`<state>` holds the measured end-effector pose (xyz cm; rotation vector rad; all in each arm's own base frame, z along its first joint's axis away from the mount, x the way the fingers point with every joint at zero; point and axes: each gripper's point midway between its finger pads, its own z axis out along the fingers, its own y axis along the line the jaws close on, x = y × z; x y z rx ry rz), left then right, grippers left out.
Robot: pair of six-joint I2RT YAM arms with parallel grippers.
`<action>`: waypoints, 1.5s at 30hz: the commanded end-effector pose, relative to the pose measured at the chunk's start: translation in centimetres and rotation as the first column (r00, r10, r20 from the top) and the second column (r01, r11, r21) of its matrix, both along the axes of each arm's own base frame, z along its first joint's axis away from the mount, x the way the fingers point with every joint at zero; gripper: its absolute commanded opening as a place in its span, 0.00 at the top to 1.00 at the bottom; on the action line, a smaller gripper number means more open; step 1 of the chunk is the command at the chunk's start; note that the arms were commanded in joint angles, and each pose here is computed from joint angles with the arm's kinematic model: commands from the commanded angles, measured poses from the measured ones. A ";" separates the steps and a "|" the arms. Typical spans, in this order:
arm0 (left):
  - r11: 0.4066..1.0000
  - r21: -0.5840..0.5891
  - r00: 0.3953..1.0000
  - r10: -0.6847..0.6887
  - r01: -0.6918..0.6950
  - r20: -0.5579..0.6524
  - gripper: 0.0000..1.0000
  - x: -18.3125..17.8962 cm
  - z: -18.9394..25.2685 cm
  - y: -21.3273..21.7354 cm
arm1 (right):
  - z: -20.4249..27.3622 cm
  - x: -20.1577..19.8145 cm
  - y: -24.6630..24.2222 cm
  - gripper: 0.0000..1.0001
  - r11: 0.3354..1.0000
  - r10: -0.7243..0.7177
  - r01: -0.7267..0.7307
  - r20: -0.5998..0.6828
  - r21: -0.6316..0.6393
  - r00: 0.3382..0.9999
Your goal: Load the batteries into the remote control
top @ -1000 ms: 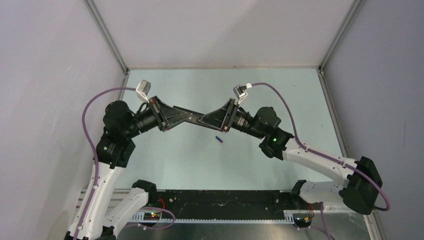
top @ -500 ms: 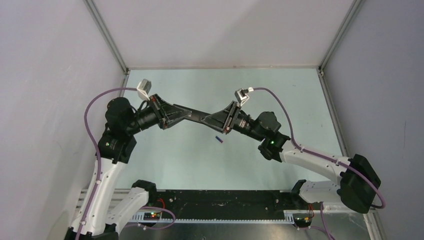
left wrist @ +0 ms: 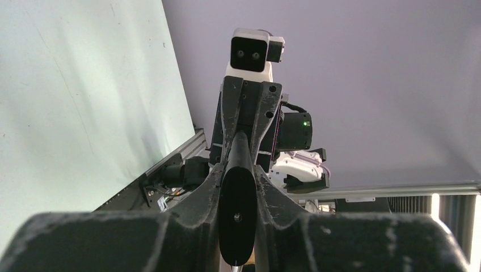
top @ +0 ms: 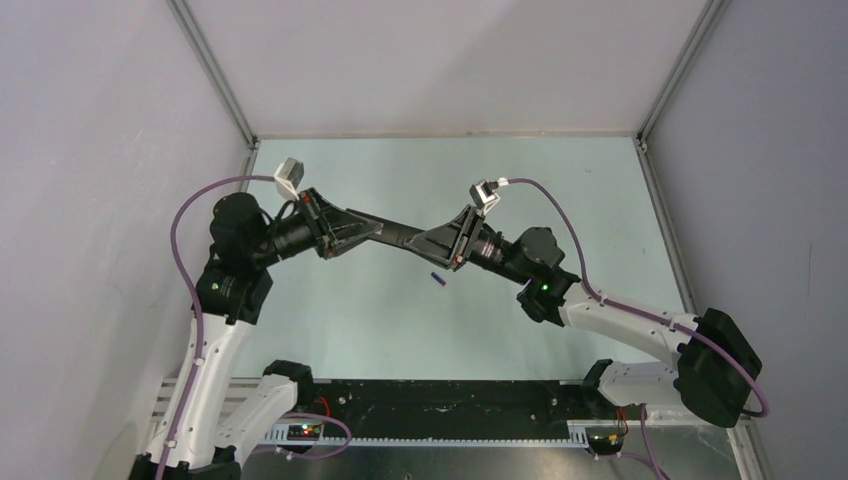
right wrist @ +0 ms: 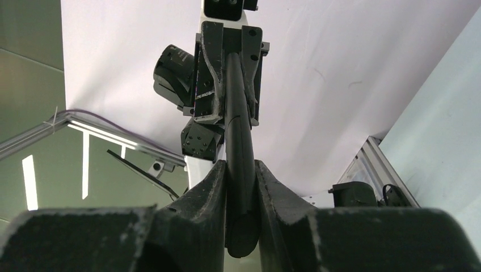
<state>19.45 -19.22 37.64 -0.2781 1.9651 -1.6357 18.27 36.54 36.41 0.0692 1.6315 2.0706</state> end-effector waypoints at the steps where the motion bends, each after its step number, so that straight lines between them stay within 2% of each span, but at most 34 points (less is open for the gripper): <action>1: 0.998 -0.050 0.979 0.041 -0.032 0.197 1.00 -0.6 5.4 1.0 | -4.1 1.2 -0.1 0.86 0.994 -0.034 0.027 -0.060 -0.110 0.998; 11: 1.000 -0.018 0.973 0.029 -0.025 0.229 1.00 -0.4 4.8 1.2 | -4.6 1.3 -0.7 0.84 0.990 -0.043 0.035 -0.053 -0.139 0.998; 21: 0.999 0.016 0.975 0.029 -0.033 0.222 1.00 0.2 2.6 1.3 | -3.7 1.9 -0.2 0.65 0.990 -0.052 0.043 -0.064 -0.131 0.997; 27: 0.999 0.041 0.972 0.018 -0.028 0.233 1.00 0.3 1.5 1.3 | -6.0 3.0 -0.5 0.56 0.961 -0.131 0.094 -0.131 -0.259 0.983; 32: 0.997 0.066 0.968 0.008 -0.025 0.251 1.00 0.6 0.8 1.3 | -7.0 3.5 -0.9 0.58 0.936 -0.175 0.127 -0.121 -0.330 0.977; 37: 0.994 0.107 0.965 -0.012 -0.017 0.264 1.00 1.0 -0.9 1.3 | -7.0 4.2 -1.3 0.64 0.887 -0.234 0.197 -0.039 -0.418 0.972; 40: 0.991 0.130 0.964 -0.023 -0.012 0.265 1.00 1.2 -2.1 1.3 | -7.7 4.4 -1.4 0.64 0.848 -0.250 0.214 -0.010 -0.484 0.968; 45: 0.987 0.162 0.962 -0.029 -0.016 0.270 1.00 1.8 -3.4 1.3 | -9.7 4.8 -1.7 0.58 0.783 -0.278 0.220 -0.011 -0.582 0.960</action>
